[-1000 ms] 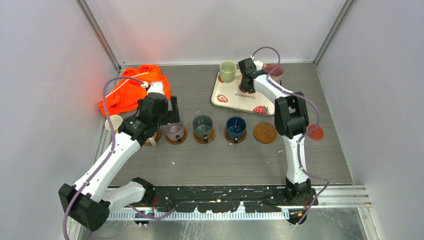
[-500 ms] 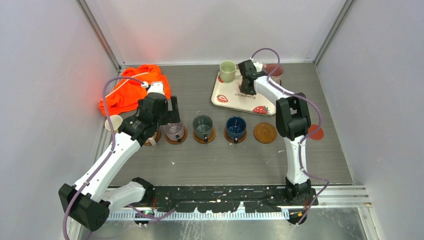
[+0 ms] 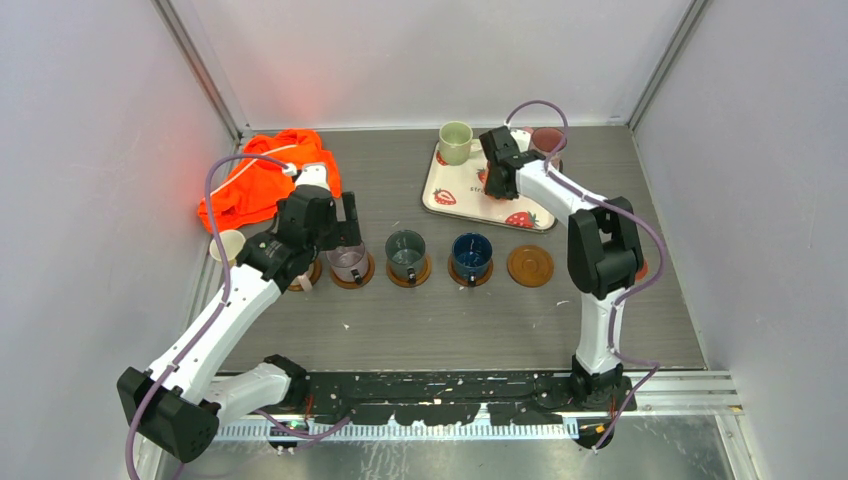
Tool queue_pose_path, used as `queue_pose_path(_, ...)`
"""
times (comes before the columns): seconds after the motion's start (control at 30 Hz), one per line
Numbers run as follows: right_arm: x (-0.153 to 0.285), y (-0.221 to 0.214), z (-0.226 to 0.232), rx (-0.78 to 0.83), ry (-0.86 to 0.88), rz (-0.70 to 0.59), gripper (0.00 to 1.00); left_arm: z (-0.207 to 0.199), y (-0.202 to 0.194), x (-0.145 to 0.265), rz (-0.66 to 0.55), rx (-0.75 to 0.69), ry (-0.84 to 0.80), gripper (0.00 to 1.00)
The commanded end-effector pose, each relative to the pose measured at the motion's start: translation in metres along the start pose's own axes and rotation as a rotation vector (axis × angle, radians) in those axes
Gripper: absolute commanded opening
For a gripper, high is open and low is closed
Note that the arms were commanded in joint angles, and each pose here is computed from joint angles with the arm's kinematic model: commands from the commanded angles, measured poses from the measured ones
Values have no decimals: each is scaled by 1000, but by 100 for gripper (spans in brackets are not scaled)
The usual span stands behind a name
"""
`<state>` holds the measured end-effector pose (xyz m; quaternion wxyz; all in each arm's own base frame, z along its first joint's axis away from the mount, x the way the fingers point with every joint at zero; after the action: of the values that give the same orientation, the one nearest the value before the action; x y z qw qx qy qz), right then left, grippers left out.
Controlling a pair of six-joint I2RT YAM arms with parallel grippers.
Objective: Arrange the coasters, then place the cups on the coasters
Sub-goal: Pick up the cup from the tray, then place the cup on the coaster.
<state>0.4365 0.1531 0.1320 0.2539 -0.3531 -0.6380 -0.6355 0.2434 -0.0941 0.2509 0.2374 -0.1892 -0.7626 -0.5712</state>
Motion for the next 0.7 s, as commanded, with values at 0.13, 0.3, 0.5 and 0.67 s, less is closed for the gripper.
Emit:
queue_pose_path(0.13,50,32,-6,-56,0,-166,1,-7,7,1,-22,26,-45,100)
queue_pose_path(0.3,68,26,-20,-82,-34,-186,0,-8,6,0,-15,27,-51,100)
queue_pose_path(0.5,95,9,-42,-121,-73,-198,1,-10,6,0,-10,29,-60,100)
queue_pose_path(0.67,114,-15,-59,-147,-78,-185,1,-11,5,0,-6,30,-67,100)
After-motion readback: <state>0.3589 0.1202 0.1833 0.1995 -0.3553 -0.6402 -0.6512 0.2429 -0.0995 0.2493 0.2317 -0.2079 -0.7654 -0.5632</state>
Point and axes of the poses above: each gripper's point midway between its finger pads, its own x axis back along the fingers, its own z axis along the line the jaws close on, y = z × x, the point moved 6 cm from there along x, back along the fingers, and after that the axes turned 10 degrees about x, right-handed, at the moved point
